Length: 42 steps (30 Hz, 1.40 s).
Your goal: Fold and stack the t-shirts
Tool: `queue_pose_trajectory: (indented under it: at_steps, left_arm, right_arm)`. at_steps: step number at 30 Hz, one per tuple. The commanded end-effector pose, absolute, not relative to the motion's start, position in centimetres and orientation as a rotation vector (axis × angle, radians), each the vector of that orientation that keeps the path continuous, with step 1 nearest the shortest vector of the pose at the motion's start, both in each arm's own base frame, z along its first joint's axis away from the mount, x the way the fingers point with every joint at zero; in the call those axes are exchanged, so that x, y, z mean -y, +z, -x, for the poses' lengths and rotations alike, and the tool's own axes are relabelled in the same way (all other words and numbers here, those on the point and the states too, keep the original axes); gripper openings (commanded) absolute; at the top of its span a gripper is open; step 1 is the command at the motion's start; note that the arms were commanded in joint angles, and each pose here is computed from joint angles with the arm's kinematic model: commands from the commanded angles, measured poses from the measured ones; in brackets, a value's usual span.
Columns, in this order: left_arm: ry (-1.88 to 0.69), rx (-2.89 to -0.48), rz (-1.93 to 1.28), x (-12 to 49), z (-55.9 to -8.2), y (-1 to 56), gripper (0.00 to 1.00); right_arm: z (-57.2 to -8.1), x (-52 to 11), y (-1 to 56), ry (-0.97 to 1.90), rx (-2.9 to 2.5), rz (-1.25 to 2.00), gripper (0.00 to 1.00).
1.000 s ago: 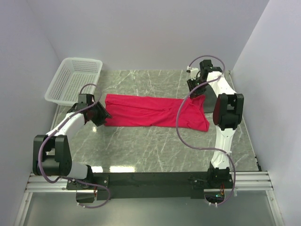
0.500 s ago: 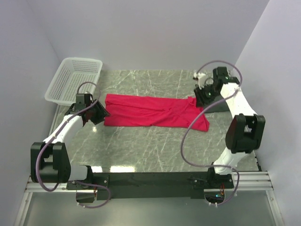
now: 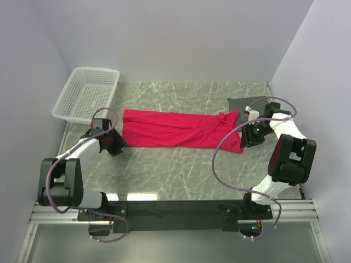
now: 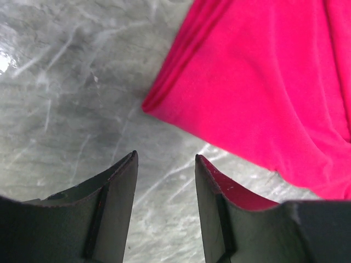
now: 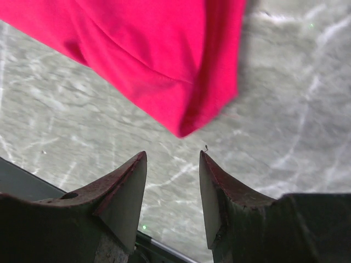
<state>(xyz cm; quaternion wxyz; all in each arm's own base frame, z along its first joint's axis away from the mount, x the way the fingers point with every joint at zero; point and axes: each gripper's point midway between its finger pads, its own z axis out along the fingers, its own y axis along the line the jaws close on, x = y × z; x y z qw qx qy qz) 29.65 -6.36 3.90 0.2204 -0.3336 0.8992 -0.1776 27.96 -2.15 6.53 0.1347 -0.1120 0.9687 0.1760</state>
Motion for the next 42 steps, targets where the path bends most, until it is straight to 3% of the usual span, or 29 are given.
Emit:
queue_pose_trajectory:
  at_steps: [1, 5, 11, 14, 15, 18, 31, 35, 39, 42]
  left_arm:
    - [-0.473, -2.38, 0.93, 5.6, -32.8, 5.9, 0.51]
    - [-0.434, -2.393, 0.984, 5.2, -33.3, 4.7, 0.5]
    - [-0.436, -2.415, 1.012, 5.4, -34.3, 3.2, 0.39]
    - [-0.425, -2.424, 1.011, 5.3, -34.6, 2.8, 0.23]
    - [-0.421, -2.426, 1.007, 5.2, -34.6, 2.7, 0.12]
    - [-0.417, -2.428, 0.999, 5.2, -34.5, 2.7, 0.01]
    - [-0.423, -2.445, 0.955, 5.1, -33.2, 3.3, 0.01]
    - [-0.415, -2.438, 0.945, 4.8, -32.9, 3.8, 0.01]
    - [-0.388, -2.443, 0.958, 3.8, -32.0, 4.0, 0.01]
    - [-0.362, -2.446, 0.978, 2.9, -30.7, 3.9, 0.01]
  right_arm:
    - [-28.8, 0.8, 7.5, 0.582, -2.738, 0.312, 0.5]
    - [-28.6, 0.1, 7.4, 0.65, -2.732, 0.316, 0.5]
    - [-28.1, -0.3, 7.5, 0.69, -2.737, 0.319, 0.5]
    - [-27.8, -0.3, 7.2, 0.693, -2.747, 0.316, 0.5]
    - [-27.7, -0.3, 7.0, 0.691, -2.755, 0.305, 0.5]
    - [-27.6, -0.1, 6.4, 0.678, -2.782, 0.279, 0.5]
    - [-30.0, 0.5, 3.9, 0.623, -2.842, 0.231, 0.49]
    - [-29.6, -0.3, 3.9, 0.664, -2.843, 0.264, 0.34]
    - [-29.2, 0.8, 4.4, 0.602, -2.84, 0.265, 0.0]
    - [-29.1, 2.2, 4.9, 0.531, -2.842, 0.266, 0.0]
